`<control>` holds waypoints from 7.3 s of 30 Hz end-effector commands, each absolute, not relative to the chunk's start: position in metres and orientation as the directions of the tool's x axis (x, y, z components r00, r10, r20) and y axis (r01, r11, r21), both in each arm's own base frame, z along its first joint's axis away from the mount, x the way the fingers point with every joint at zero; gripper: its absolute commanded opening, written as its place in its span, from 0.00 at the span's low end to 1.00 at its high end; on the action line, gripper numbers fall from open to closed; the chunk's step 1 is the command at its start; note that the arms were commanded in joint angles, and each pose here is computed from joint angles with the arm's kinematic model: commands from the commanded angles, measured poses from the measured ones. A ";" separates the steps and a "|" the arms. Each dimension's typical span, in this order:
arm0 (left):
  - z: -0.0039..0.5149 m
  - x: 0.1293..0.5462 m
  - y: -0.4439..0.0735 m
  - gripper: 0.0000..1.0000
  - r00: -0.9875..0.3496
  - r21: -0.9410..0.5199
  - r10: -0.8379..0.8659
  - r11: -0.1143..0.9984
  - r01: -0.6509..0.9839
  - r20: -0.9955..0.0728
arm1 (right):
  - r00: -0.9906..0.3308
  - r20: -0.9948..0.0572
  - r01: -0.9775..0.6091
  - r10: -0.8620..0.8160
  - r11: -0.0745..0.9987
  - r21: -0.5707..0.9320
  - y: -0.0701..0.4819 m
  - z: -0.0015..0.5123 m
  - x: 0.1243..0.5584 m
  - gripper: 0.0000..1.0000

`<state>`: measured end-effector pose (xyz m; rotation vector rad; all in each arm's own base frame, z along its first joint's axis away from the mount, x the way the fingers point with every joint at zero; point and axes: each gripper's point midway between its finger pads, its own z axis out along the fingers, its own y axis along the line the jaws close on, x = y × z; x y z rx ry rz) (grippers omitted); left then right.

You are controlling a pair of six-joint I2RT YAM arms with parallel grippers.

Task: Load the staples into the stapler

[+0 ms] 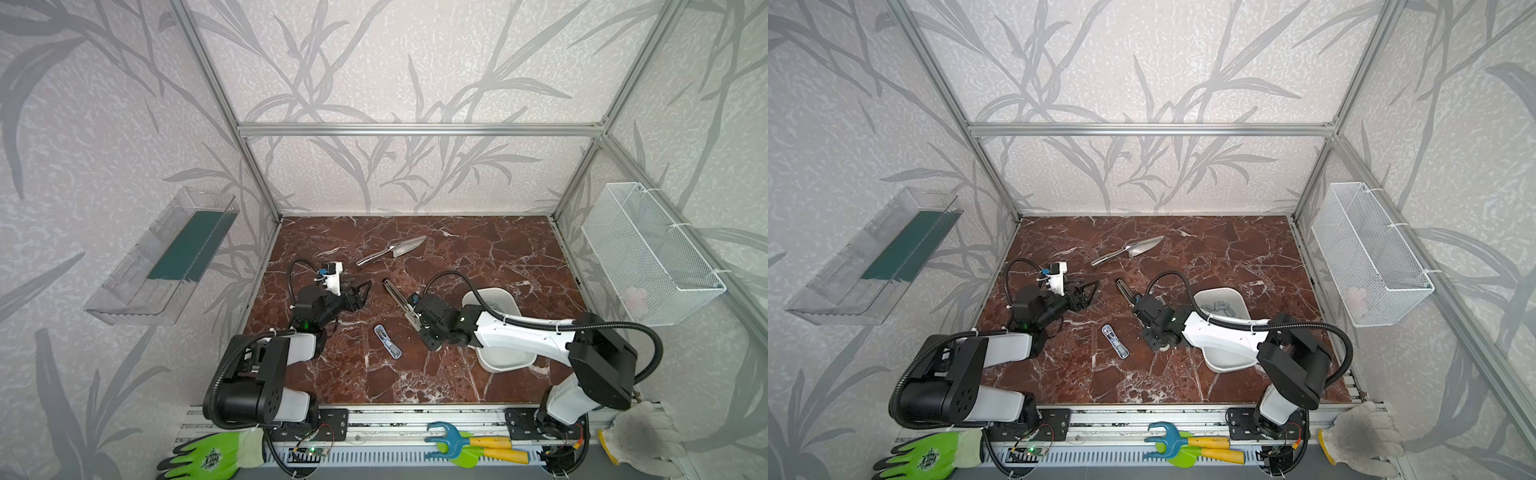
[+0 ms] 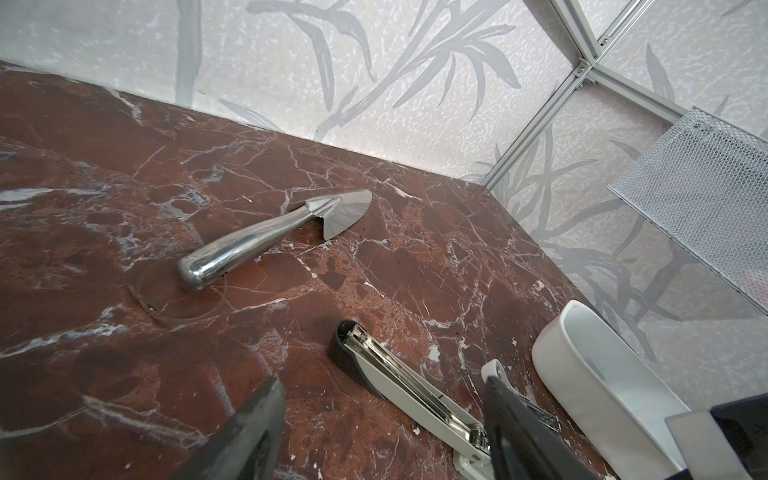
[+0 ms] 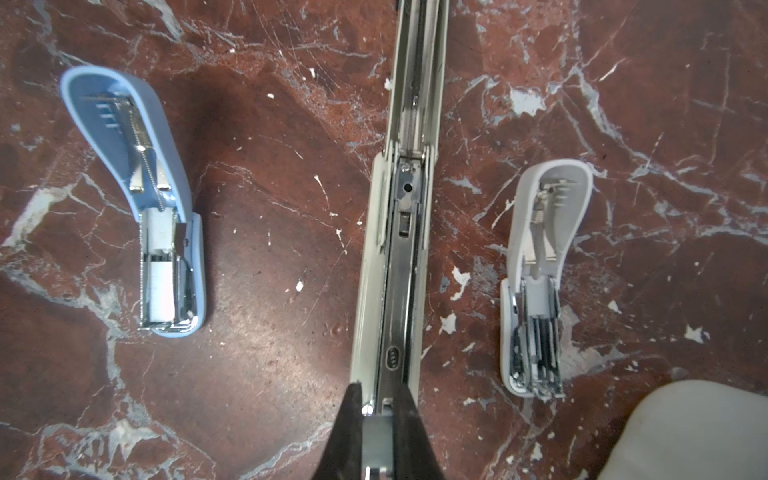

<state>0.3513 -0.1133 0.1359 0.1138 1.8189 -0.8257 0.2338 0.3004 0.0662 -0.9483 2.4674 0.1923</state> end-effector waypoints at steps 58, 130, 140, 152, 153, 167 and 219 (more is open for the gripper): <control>0.140 0.350 -0.113 0.76 -0.392 -0.475 -0.309 0.749 0.461 -0.867 | -0.609 -0.482 -0.676 -0.629 0.730 -0.099 0.302 0.067 0.245 0.09; 0.140 0.351 -0.113 0.76 -0.390 -0.475 -0.310 0.750 0.460 -0.867 | -0.614 -0.474 -0.678 -0.631 0.729 -0.094 0.304 0.064 0.238 0.08; 0.140 0.352 -0.112 0.76 -0.389 -0.474 -0.309 0.752 0.458 -0.868 | -0.615 -0.483 -0.689 -0.624 0.723 -0.057 0.305 0.066 0.231 0.08; 0.140 0.352 -0.113 0.76 -0.391 -0.475 -0.309 0.751 0.459 -0.867 | -0.637 -0.490 -0.668 -0.595 0.743 -0.035 0.299 0.069 0.227 0.09; 0.140 0.352 -0.112 0.76 -0.391 -0.475 -0.310 0.752 0.457 -0.867 | -0.638 -0.488 -0.670 -0.596 0.742 -0.030 0.300 0.068 0.226 0.08; 0.140 0.352 -0.113 0.76 -0.391 -0.475 -0.309 0.750 0.460 -0.867 | -0.632 -0.472 -0.671 -0.614 0.739 -0.063 0.297 0.060 0.229 0.08; 0.140 0.352 -0.112 0.76 -0.390 -0.474 -0.310 0.752 0.457 -0.867 | -0.573 -0.565 -0.688 -0.594 0.723 -0.062 0.317 0.089 0.243 0.08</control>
